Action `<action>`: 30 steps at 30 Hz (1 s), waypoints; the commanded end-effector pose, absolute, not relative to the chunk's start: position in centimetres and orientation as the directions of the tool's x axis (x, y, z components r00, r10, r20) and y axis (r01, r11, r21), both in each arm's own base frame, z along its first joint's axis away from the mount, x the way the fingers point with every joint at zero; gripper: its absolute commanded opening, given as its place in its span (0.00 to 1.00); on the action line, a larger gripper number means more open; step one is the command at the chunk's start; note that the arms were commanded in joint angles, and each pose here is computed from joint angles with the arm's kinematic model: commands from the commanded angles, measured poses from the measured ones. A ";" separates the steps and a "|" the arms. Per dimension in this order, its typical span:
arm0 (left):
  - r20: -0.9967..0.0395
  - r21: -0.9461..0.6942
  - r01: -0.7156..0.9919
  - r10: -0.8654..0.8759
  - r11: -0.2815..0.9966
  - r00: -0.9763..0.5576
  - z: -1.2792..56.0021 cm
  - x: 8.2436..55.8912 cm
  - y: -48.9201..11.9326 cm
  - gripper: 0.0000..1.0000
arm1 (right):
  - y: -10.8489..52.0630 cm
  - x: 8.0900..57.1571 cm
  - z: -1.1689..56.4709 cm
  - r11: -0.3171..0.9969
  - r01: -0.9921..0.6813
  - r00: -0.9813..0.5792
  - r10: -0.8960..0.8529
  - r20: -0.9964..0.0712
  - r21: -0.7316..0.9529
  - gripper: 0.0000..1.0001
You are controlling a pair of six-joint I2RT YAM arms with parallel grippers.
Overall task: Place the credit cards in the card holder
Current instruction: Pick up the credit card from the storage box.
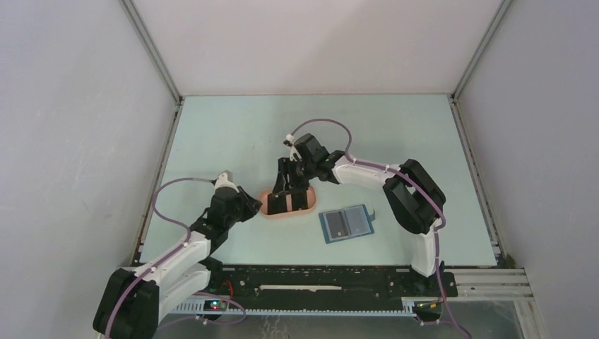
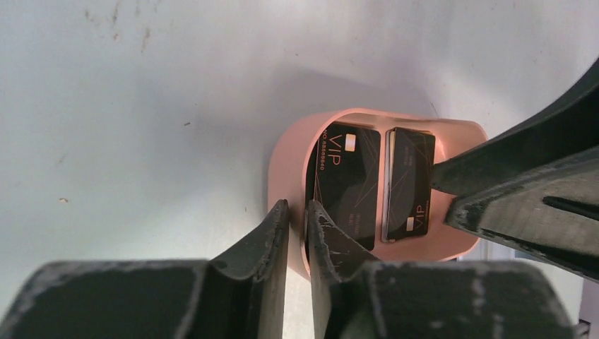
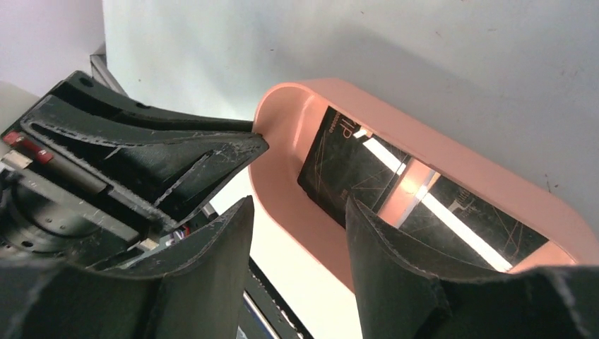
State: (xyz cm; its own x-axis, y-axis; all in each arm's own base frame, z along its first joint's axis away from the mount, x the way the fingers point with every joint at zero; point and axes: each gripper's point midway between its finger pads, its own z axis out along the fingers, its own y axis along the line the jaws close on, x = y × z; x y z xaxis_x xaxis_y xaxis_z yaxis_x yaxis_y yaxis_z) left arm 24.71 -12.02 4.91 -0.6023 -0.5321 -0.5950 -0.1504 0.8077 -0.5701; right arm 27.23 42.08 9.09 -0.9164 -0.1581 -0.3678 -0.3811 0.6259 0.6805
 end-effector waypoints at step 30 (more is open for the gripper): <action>-0.496 -0.689 -0.096 -0.564 0.718 -0.661 5.2 23.1 -15.2 0.03 | 43.8 25.4 4.7 0.579 -0.254 -0.967 -0.122 -0.225 0.774 0.65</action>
